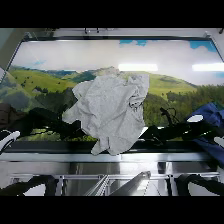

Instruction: Fold the shirts.

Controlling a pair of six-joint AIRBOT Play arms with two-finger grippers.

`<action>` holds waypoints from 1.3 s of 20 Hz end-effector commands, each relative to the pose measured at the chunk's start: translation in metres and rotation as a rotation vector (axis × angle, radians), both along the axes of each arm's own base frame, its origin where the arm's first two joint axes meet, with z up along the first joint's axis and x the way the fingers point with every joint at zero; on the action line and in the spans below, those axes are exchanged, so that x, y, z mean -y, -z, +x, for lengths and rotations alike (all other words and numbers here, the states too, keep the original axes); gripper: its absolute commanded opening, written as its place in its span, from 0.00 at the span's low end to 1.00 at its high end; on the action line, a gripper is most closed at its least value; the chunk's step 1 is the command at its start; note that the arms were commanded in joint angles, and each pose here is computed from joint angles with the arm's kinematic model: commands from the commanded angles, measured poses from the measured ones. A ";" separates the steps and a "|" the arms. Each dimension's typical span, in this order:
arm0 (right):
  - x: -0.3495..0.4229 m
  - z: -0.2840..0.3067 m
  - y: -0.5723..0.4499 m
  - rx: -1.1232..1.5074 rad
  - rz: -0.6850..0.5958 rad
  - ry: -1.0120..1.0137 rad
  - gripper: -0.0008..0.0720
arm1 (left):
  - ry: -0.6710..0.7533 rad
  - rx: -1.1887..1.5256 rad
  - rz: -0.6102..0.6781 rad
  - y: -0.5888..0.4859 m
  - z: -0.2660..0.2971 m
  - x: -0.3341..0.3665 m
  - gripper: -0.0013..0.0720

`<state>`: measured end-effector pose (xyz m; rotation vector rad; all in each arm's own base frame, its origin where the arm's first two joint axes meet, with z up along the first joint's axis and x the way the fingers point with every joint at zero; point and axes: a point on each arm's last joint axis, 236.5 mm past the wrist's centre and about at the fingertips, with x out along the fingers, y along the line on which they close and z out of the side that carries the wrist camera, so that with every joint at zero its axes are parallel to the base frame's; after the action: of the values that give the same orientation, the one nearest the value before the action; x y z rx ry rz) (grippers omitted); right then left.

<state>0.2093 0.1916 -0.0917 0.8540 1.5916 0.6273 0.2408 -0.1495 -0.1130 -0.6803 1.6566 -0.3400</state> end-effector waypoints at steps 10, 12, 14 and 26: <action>-0.072 0.076 -0.184 0.431 0.669 0.150 0.04 | 0.076 0.229 -0.191 -0.106 0.006 -0.018 0.04; -0.021 0.055 -0.342 0.867 0.977 0.170 0.04 | 0.091 0.604 -0.234 -0.227 0.017 -0.022 0.04; 0.024 -0.007 -0.461 1.425 0.968 0.173 0.04 | 0.083 1.128 0.008 -0.366 0.005 -0.044 0.04; 0.144 0.030 -0.588 1.884 -0.260 0.593 0.04 | 0.289 1.354 0.266 -0.514 0.067 -0.064 0.04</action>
<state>0.2041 0.0864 0.5115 0.1020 -0.4004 0.4660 0.2478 -0.0811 0.4536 0.1155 0.2314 -0.4567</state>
